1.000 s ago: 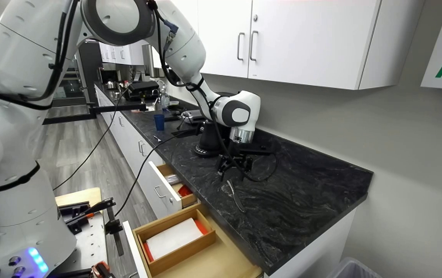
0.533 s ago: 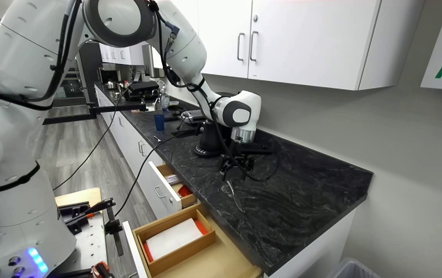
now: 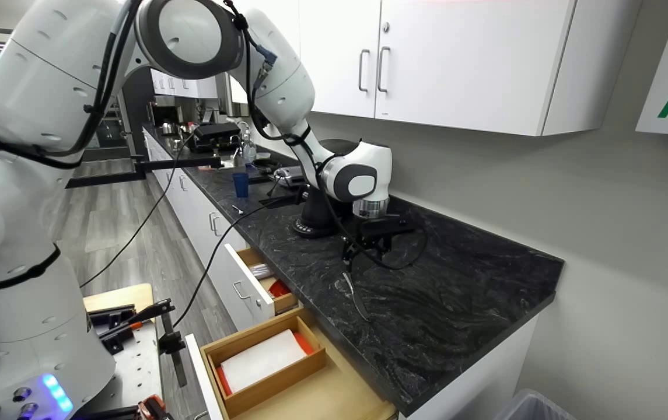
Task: Get the knife that is on top of the cabinet and place it in the box that is in the open file cabinet
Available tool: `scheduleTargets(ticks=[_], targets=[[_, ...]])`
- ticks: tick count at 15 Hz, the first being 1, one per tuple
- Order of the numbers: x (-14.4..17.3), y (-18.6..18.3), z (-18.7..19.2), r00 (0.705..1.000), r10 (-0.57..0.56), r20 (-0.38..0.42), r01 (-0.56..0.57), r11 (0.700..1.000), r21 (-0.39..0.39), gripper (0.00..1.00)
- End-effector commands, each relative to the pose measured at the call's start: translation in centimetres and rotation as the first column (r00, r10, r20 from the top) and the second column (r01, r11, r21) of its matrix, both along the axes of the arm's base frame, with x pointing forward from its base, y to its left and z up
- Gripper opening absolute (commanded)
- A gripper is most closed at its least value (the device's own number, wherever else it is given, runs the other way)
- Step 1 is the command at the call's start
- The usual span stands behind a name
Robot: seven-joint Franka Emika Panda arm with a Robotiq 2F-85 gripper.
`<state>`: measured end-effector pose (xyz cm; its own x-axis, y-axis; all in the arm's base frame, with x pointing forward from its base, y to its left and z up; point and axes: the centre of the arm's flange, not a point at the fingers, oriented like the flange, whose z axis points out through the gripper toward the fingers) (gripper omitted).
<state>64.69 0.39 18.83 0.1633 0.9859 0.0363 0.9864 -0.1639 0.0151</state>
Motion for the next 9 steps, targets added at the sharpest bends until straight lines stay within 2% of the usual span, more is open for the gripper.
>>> scheduleTargets(ticks=[1, 5, 9], targets=[[-0.3, 0.5, -1.5, 0.998, -0.025, 0.052, 0.024, 0.999, 0.033, 1.00], [-1.2, 0.7, -3.1, 0.995, -0.099, -0.018, 0.099, 0.995, 0.007, 1.00], [-2.0, 1.4, -3.7, 0.993, -0.120, -0.013, 0.120, 0.992, 0.039, 1.00]])
